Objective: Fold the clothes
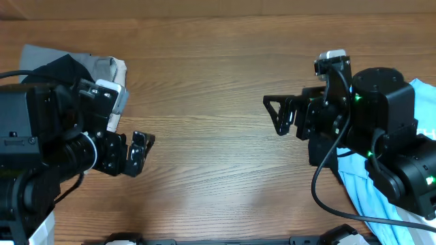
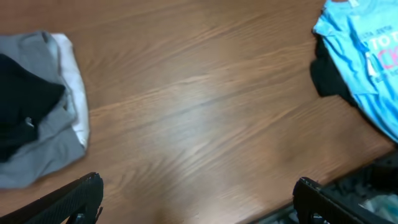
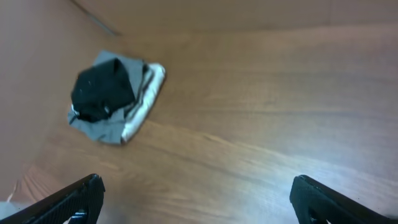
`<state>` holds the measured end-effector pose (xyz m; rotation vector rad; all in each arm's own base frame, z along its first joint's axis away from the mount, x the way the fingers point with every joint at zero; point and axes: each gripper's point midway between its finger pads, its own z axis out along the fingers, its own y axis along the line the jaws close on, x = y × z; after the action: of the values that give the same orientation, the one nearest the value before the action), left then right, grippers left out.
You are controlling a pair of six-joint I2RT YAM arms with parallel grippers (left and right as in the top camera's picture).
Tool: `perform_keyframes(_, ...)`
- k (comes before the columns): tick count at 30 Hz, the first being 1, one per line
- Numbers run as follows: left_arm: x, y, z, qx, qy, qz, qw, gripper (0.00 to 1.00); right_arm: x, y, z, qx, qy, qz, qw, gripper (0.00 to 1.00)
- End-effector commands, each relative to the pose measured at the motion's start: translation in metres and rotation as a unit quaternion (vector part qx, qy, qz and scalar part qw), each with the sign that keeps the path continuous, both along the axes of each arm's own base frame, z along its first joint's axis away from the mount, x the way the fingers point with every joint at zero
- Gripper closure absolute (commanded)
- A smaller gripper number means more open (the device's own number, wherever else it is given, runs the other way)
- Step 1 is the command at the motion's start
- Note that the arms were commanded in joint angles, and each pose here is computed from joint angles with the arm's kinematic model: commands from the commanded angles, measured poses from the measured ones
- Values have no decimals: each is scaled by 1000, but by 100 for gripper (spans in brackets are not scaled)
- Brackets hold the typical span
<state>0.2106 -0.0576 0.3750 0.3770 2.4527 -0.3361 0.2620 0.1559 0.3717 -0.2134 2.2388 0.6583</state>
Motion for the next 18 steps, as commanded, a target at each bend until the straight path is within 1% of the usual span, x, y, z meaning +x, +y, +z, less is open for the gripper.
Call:
perform_keyframes(1, 9, 6, 1, 22, -11, 4, 1000, 0, -3, -4, -3, -7, 11, -2, 1000, 0)
perform_keyframes(5, 14, 5, -4, 22, 1, 3, 1000, 0, -6, -5, -14, -18, 35, -2, 999, 0)
perform_keyframes(11, 22, 5, -9, 23, 15, 3, 1000, 0, -6, -6, -21, -25, 49, -3, 998, 0)
perform_keyframes(15, 27, 5, -14, 23, 25, 3, 999, 0, -5, -11, -19, -33, 40, -14, 999, 0)
perform_keyframes(18, 30, 5, -17, 23, 31, 3, 999, 0, -10, -19, -10, -39, 17, -24, 999, 0)
